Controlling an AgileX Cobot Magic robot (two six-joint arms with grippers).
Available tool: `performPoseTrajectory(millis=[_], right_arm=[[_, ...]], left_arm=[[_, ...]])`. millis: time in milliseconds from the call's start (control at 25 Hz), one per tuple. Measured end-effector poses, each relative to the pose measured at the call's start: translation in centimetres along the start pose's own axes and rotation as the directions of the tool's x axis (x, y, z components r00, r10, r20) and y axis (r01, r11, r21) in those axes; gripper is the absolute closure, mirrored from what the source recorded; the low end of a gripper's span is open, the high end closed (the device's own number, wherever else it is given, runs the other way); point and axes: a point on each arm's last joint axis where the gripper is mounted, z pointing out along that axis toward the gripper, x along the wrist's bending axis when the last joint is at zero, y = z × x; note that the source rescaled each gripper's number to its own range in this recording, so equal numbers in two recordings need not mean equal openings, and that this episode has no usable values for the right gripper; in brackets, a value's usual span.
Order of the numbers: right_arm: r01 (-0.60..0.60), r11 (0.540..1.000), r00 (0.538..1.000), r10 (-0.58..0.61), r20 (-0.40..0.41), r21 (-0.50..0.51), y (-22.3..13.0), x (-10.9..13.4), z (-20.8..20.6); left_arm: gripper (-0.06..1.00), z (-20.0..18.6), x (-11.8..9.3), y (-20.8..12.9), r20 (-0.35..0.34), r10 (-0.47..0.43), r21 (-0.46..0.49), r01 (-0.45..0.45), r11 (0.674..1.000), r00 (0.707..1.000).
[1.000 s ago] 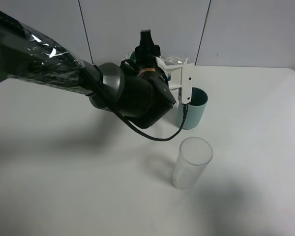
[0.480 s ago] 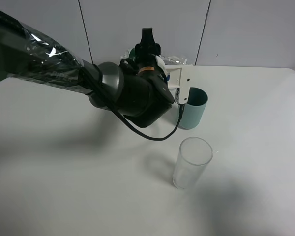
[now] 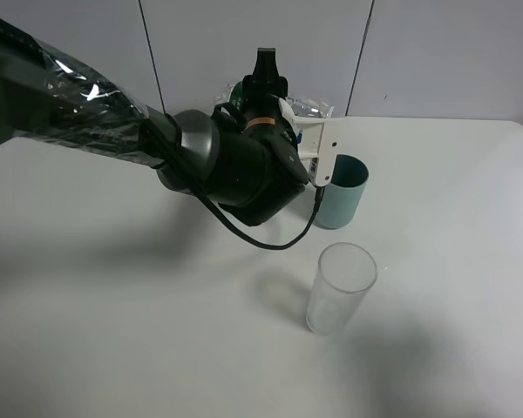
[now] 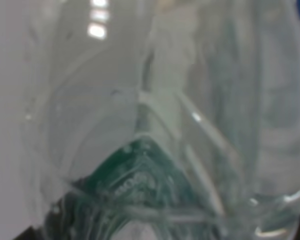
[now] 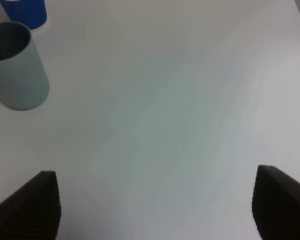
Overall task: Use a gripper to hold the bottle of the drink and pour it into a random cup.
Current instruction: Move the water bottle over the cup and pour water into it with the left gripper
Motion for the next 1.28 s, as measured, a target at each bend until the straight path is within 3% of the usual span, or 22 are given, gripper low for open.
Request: performPoseTrajectory(millis=[1280], right_arm=[[-0.001,1.000,1.000,0.001,0.000,0.000,0.00,0.00,0.00]], left_arm=[[0.94,0.00,0.13,0.03,-0.015,0.082,-0.002,-0.082,0.997,0.997]])
